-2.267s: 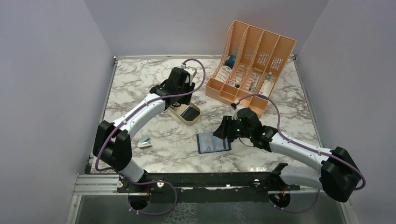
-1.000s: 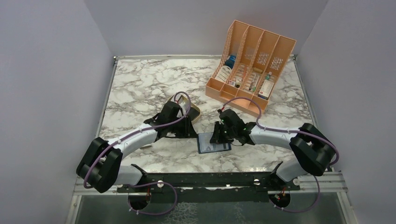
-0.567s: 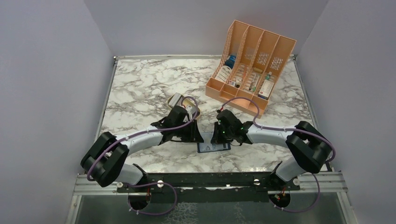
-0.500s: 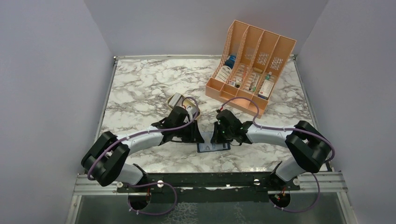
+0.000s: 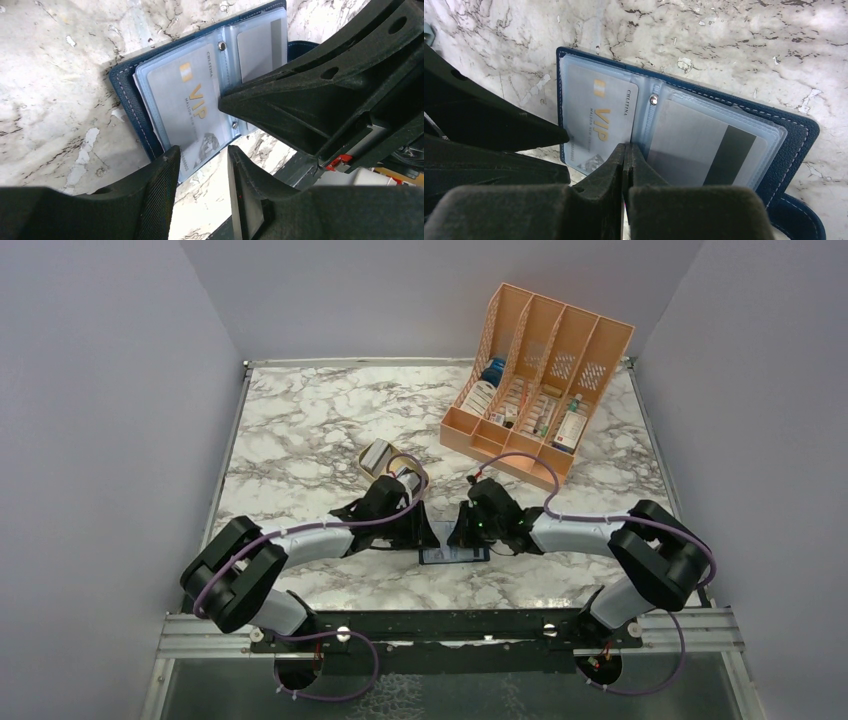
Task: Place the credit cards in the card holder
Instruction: Turn over the card slot in the card holder.
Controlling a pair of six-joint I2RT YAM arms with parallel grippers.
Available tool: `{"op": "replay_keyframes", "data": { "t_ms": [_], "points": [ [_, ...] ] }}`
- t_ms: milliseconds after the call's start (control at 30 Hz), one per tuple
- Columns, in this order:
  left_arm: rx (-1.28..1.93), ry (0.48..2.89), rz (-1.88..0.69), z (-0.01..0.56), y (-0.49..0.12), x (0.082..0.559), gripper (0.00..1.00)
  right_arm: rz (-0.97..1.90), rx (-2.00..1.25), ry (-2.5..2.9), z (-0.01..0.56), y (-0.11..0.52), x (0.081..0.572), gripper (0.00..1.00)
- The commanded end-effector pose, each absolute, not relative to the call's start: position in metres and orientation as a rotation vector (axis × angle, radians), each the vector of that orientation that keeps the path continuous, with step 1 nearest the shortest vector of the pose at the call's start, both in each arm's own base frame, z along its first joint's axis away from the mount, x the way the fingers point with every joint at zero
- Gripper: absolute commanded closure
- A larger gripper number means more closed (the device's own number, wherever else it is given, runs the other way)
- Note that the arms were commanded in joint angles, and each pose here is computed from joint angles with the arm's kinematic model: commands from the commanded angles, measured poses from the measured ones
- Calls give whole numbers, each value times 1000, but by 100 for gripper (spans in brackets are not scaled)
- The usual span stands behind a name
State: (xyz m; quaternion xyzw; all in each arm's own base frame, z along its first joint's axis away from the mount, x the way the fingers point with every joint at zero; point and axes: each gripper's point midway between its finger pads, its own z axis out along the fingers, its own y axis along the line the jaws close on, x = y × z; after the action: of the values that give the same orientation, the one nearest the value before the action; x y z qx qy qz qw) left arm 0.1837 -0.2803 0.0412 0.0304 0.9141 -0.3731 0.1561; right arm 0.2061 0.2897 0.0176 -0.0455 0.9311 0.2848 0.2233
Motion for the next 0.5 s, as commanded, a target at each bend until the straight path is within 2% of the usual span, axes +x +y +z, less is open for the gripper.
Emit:
{"op": "replay_keyframes", "data": {
  "t_ms": [0, 467],
  "points": [
    [72, 2539, -1016, 50, -278, 198, 57, 683, -129, 2688, -17, 268, 185, 99],
    [86, 2515, -977, 50, -278, 208, 57, 693, -126, 2673, -13, 265, 183, 99]
  ]
}}
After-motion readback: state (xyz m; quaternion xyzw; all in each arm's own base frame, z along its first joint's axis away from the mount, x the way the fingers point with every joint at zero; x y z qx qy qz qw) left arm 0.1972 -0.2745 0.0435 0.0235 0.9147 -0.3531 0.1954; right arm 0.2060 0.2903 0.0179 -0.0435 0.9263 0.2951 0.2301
